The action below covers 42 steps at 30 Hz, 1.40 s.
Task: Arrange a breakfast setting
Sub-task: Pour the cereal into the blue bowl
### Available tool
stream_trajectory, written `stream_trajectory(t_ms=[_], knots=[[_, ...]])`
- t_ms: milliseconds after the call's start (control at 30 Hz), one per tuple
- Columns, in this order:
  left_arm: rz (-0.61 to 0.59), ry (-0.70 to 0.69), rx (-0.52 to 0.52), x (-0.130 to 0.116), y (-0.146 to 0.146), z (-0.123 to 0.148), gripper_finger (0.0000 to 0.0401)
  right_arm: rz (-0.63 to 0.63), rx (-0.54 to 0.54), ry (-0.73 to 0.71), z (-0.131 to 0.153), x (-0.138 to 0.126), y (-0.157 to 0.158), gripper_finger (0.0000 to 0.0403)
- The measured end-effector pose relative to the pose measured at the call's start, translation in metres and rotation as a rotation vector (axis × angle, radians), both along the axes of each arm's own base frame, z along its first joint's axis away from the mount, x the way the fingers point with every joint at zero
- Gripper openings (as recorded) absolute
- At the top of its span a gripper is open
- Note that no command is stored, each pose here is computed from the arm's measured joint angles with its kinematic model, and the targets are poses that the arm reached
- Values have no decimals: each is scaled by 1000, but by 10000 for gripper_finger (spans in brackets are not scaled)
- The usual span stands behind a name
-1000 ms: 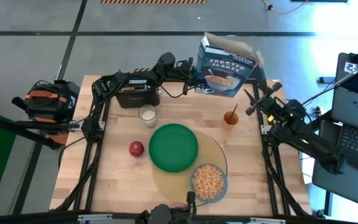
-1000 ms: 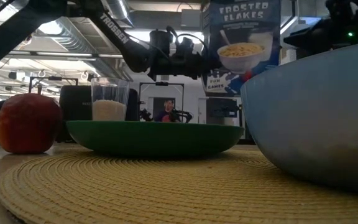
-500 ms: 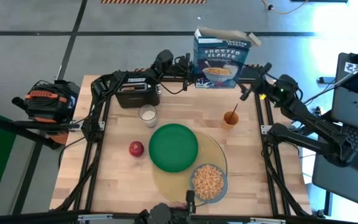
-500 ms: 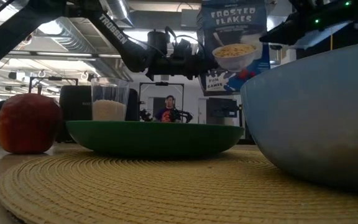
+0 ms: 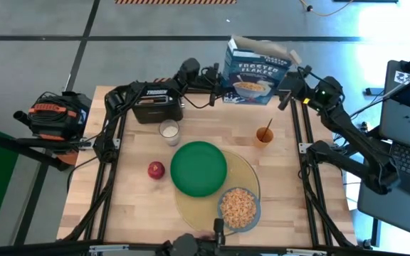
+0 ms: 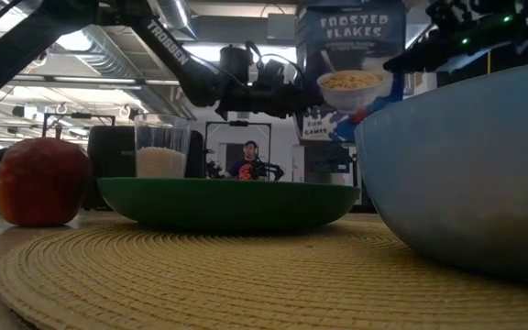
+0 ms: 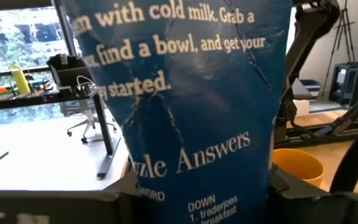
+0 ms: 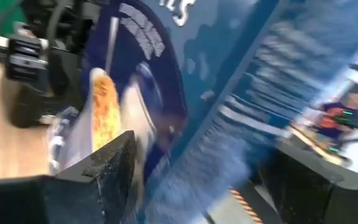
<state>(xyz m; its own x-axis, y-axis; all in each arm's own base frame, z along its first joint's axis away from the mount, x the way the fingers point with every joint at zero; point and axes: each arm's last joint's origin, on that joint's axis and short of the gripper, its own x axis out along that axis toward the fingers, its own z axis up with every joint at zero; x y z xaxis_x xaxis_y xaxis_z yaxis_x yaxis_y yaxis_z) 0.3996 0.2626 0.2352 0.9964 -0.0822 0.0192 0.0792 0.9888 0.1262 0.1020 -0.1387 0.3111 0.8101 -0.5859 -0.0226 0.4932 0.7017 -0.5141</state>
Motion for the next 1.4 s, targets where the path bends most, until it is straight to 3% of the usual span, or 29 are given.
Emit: stream_trajectory(t_ms=[500,833,1033,1400], knots=[[152,173,41,13,-18,-19,132,102,163,88,-32,22,-30,290],[164,224,48,17,-25,-24,133,178,223,117,-39,23,-27,218],[195,292,33,16,-25,-31,135,180,284,161,-58,21,-24,187],[277,317,50,16,-24,-32,219,174,274,127,-93,19,-18,179]])
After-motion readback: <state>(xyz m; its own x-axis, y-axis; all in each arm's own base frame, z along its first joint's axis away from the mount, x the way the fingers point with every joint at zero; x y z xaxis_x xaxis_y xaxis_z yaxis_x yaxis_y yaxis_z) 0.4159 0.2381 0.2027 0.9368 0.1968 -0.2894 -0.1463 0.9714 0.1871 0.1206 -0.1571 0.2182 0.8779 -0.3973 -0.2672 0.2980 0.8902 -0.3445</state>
